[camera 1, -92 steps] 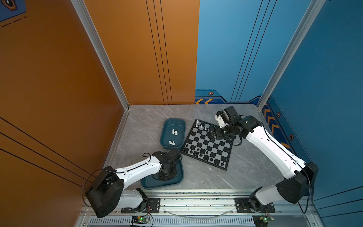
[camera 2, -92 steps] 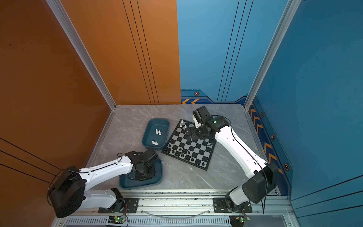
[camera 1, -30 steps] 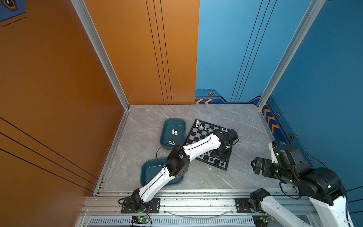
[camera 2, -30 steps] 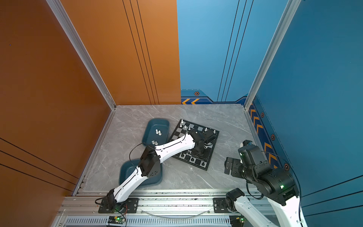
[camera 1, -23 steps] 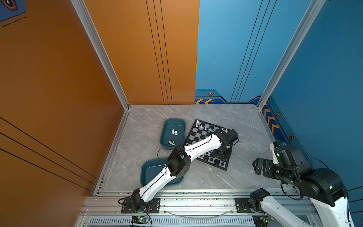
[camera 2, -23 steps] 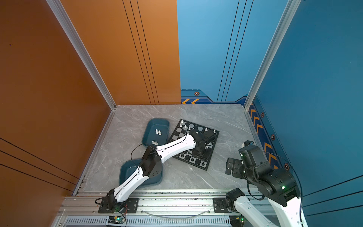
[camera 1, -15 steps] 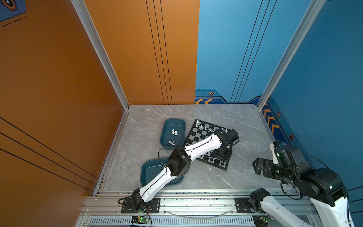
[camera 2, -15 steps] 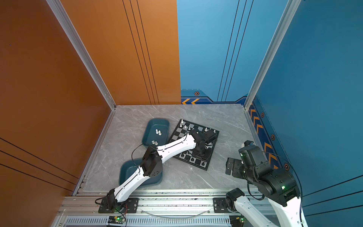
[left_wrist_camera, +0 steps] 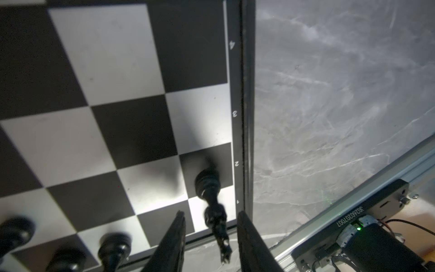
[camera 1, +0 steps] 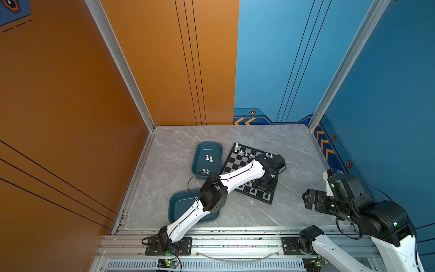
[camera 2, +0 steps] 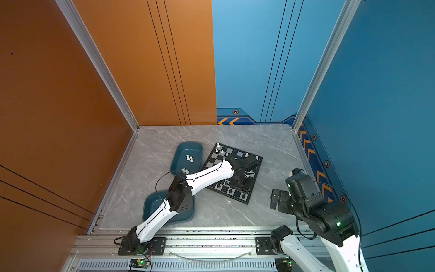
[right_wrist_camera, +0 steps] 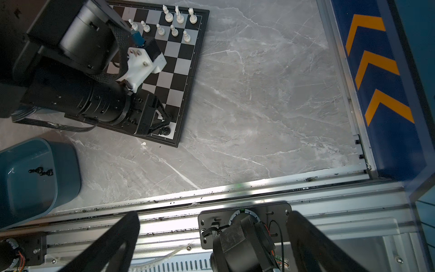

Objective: Set up the chess pieces on the board
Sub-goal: 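Lower the black pawn onto the near-row square beside the corner piece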

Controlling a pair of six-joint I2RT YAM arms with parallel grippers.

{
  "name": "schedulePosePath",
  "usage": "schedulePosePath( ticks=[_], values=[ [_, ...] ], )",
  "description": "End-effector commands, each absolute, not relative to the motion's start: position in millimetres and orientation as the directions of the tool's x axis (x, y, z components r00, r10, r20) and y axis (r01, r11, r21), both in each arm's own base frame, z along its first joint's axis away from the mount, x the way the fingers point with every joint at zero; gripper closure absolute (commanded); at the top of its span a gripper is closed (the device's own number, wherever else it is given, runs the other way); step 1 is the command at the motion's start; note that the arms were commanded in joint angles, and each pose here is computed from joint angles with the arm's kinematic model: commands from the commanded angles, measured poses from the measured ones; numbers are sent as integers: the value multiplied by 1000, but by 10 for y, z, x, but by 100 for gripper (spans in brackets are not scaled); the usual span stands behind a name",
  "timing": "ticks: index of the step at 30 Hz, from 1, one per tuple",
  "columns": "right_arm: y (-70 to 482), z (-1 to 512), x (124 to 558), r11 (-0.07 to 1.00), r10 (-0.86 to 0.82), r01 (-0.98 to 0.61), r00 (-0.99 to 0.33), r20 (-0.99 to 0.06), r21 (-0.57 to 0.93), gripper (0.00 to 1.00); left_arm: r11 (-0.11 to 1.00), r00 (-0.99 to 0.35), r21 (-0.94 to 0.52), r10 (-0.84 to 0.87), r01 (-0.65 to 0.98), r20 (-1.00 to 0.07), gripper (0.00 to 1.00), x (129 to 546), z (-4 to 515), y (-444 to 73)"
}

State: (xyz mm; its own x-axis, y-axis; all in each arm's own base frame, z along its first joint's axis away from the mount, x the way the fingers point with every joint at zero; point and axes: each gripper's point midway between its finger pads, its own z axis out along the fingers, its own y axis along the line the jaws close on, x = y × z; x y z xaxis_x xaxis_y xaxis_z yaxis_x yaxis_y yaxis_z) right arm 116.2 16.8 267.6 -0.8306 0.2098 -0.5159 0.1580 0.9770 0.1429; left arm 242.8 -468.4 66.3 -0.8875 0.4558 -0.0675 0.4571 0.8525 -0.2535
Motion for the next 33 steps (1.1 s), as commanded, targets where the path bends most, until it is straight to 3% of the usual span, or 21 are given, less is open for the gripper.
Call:
schedulePosePath(
  ticks=[1, 20, 33],
  values=[
    [141, 2649, 1209, 977, 212, 174, -827, -521, 123, 0, 858, -877, -182, 465, 480, -119, 62, 2416, 873, -4537],
    [144, 2607, 1204, 982, 188, 155, -837, -513, 107, 0, 837, -854, -170, 504, 520, -131, 63, 2251, 849, -4658],
    [140, 2593, 1203, 984, 179, 150, -841, -510, 98, 0, 849, -864, -163, 495, 503, -87, 76, 2212, 708, -4607]
  ],
)
